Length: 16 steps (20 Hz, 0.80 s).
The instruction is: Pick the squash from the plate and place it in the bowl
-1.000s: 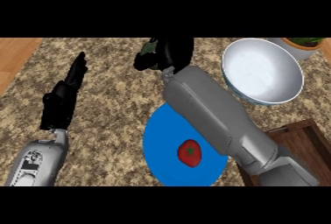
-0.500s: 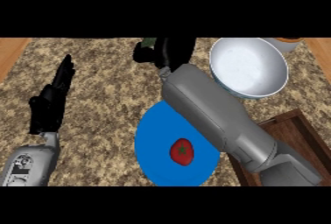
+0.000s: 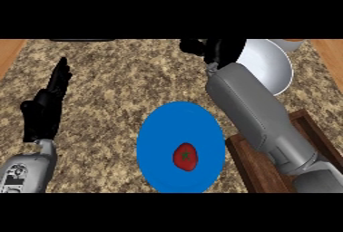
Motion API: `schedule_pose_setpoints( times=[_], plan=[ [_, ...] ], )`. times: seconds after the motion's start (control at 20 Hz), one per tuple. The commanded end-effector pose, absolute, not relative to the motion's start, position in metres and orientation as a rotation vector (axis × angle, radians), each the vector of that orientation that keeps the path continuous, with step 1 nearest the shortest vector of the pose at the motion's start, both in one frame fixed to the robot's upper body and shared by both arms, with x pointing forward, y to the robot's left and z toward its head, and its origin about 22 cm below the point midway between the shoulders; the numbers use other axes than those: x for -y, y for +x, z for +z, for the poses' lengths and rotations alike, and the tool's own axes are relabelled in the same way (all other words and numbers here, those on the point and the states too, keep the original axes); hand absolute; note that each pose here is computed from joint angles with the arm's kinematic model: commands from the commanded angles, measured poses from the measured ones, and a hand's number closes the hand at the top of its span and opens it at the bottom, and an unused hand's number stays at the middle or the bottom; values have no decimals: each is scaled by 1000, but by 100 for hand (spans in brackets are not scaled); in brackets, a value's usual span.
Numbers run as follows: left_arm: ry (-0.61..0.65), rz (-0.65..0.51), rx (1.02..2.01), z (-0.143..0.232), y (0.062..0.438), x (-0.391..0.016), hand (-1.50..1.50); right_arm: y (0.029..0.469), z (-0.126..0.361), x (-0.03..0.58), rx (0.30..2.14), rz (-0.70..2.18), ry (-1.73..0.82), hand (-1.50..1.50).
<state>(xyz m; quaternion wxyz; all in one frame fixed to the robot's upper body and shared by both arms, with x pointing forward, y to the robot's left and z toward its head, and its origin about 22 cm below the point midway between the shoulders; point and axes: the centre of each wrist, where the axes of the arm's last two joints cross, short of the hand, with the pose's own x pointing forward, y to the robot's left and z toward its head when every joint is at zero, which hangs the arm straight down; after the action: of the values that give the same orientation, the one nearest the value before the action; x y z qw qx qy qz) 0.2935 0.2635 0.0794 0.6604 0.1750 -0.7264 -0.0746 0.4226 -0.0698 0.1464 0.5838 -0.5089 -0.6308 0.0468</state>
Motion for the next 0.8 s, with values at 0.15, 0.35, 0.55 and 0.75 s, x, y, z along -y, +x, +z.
schedule_pose_setpoints(
  times=[0.15, 0.35, 0.55, 0.75],
  plan=[
    [398, -167, 1644, 84, 295, -253, 0, 428, 92, 157, 1372, 111, -1391, 150],
    [380, -178, 1646, 79, 290, -260, 0, 446, 98, 203, 1242, 141, -1544, 150],
    [390, -197, 1640, 74, 298, -263, 0, 450, 92, 230, 1210, 109, -1570, 150],
    [358, -190, 1693, 82, 300, -255, 0, 444, 78, 250, 1196, -9, -1445, 150]
  ],
)
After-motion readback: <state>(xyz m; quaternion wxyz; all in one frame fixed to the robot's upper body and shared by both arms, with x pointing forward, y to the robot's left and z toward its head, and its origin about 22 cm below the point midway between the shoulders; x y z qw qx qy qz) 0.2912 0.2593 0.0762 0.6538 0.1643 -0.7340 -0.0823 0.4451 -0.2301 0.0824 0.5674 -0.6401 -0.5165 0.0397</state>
